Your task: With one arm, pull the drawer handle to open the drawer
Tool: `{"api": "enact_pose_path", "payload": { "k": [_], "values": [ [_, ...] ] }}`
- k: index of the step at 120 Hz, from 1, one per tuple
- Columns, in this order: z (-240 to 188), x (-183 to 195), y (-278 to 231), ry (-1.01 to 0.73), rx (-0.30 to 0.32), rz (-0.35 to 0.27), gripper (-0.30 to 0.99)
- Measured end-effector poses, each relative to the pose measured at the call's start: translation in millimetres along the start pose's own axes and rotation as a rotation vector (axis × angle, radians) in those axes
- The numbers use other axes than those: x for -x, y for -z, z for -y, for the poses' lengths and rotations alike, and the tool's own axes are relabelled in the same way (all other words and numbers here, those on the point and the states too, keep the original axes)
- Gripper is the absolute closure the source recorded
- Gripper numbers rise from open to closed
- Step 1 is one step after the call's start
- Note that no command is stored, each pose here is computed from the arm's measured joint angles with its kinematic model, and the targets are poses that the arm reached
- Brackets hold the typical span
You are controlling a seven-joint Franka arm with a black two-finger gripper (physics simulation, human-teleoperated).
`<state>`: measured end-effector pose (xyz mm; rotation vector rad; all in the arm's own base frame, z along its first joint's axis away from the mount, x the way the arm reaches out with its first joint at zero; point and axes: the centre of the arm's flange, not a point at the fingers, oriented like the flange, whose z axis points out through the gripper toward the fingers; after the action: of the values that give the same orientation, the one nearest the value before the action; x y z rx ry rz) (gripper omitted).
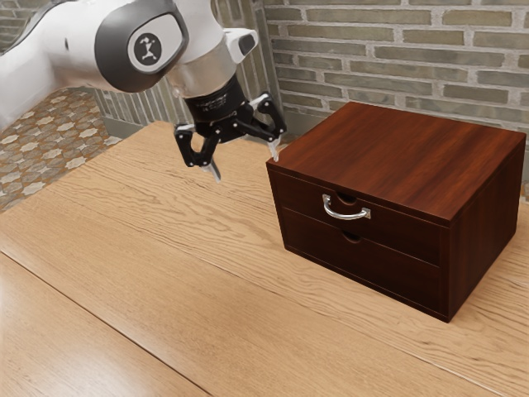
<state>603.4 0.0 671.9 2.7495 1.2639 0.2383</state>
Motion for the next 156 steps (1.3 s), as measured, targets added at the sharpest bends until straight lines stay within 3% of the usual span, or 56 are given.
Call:
{"api": "enact_pose_path", "payload": {
  "k": [8,19,48,73,125,156],
  "values": [
    [-1.4,-5.4,-11.8,0.084,0.031,0.014,0.00],
    [-31.1,31.4,-14.3,0.103,0.080,0.031,0.00],
    [-26.1,27.3,-65.8,0.321,0.101,0.039,0.00],
    [-49.1,58.0,-73.3,0.391,0.164,0.036,0.00],
    [-40.6,62.3,-92.8,0.563,0.201,0.039,0.00],
    [-36.9,69.3,-120.1,0.616,0.174,0.051,0.00]
  ]
}}
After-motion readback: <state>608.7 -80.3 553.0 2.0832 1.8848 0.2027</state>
